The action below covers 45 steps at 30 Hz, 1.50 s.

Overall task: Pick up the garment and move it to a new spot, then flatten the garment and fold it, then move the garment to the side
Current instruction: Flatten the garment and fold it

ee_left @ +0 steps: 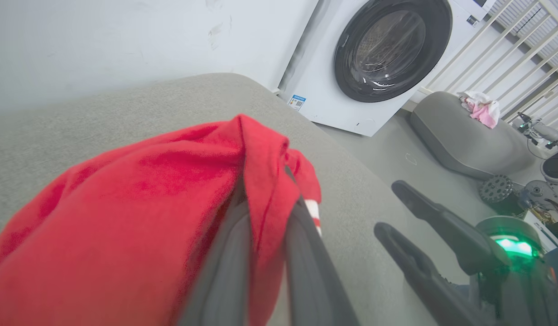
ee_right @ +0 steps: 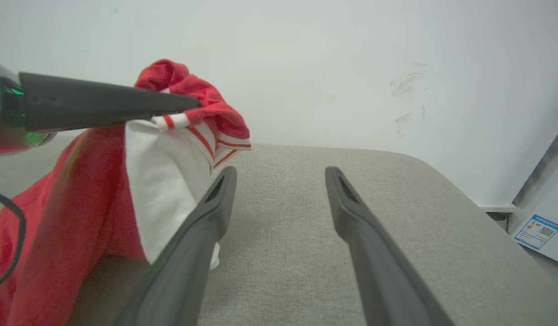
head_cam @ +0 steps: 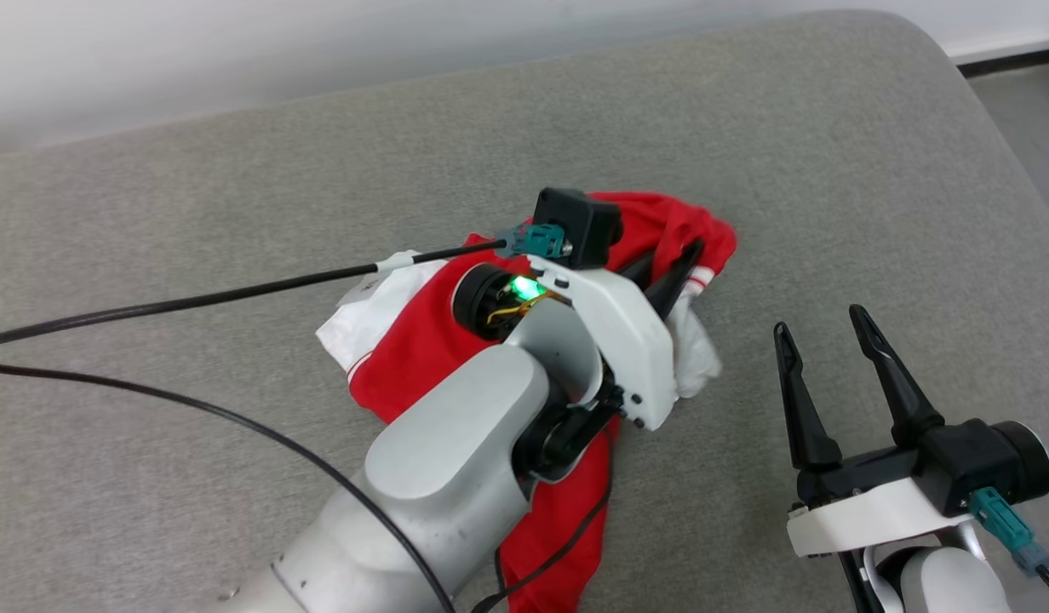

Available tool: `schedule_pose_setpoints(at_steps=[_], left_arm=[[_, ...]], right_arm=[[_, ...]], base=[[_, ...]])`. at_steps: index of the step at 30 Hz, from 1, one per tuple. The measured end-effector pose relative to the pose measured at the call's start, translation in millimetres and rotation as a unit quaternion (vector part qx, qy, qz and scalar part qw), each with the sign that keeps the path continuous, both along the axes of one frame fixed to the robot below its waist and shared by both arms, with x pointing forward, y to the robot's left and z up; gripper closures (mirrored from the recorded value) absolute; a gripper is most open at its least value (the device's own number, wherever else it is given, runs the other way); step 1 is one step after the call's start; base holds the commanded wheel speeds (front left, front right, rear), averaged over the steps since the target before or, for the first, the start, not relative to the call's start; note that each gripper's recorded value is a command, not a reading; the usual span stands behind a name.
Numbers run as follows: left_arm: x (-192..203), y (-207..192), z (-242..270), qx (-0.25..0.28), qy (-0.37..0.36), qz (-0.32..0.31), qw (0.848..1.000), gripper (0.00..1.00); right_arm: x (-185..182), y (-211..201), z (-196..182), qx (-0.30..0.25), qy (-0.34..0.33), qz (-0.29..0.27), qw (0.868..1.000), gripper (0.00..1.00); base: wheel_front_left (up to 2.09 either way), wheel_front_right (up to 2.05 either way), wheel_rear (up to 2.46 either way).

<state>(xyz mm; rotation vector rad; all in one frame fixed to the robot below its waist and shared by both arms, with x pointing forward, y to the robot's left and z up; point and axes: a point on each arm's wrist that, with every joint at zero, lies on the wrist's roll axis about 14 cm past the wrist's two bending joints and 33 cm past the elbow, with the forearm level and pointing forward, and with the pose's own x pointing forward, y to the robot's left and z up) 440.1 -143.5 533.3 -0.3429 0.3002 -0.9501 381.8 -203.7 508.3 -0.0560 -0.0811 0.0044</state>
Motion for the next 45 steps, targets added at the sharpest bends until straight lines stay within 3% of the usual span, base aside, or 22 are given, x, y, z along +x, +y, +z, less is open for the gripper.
schedule_pose_setpoints(at_steps=[2,3,4,13,18,25,26,28,29,30,36,41,45], left_arm=[[2,-8,7,-0.017,-0.006,0.001,1.0,1.0],[2,-13,9,-0.02,-0.012,-0.003,1.0,0.14],[2,-16,7,-0.024,-0.007,-0.004,1.0,0.0],[-3,-19,-24,0.005,-0.005,-0.025,1.0,0.0],[20,5,1,-0.005,-0.069,0.031,0.997,0.0],[56,79,36,-0.001,-0.131,0.141,0.981,0.0],[66,113,53,0.011,-0.166,0.178,0.97,0.0],[68,128,61,0.017,-0.179,0.192,0.965,0.0],[70,164,64,0.031,-0.187,0.228,0.955,0.0],[70,164,64,0.031,-0.187,0.228,0.955,0.0],[52,257,61,0.079,-0.207,0.317,0.922,0.0],[18,284,22,0.104,-0.173,0.346,0.916,0.0],[-9,282,-16,0.114,-0.125,0.338,0.926,0.0]], right_arm=[[-1,-2,-2,0.002,0.004,-0.003,1.0,0.0],[-1,-3,-4,0.002,0.007,-0.005,1.0,0.0],[0,-3,-6,0.002,0.009,-0.005,1.0,0.0],[8,-6,-12,0.003,0.017,-0.008,1.0,0.0],[10,1,-4,-0.001,0.004,0.003,1.0,0.0],[8,11,7,-0.002,-0.014,0.018,1.0,0.0],[7,18,12,-0.002,-0.021,0.028,0.999,0.0],[6,20,14,-0.002,-0.025,0.031,0.999,0.0],[4,24,20,-0.001,-0.033,0.037,0.999,0.0],[4,24,20,-0.001,-0.033,0.037,0.999,0.0],[-3,34,24,-0.003,-0.04,0.052,0.998,0.0],[-4,30,24,-0.004,-0.04,0.046,0.998,0.0],[-3,27,23,-0.003,-0.038,0.042,0.998,0.0]], base=[[0.0,0.0,0.0],[0.0,0.0,0.0],[0.0,0.0,0.0],[0.0,0.0,0.0],[0.0,0.0,0.0],[0.0,0.0,0.0],[0.0,0.0,0.0],[0.0,0.0,0.0],[0.0,0.0,0.0],[0.0,0.0,0.0],[0.0,0.0,0.0],[0.0,0.0,0.0],[0.0,0.0,0.0]])
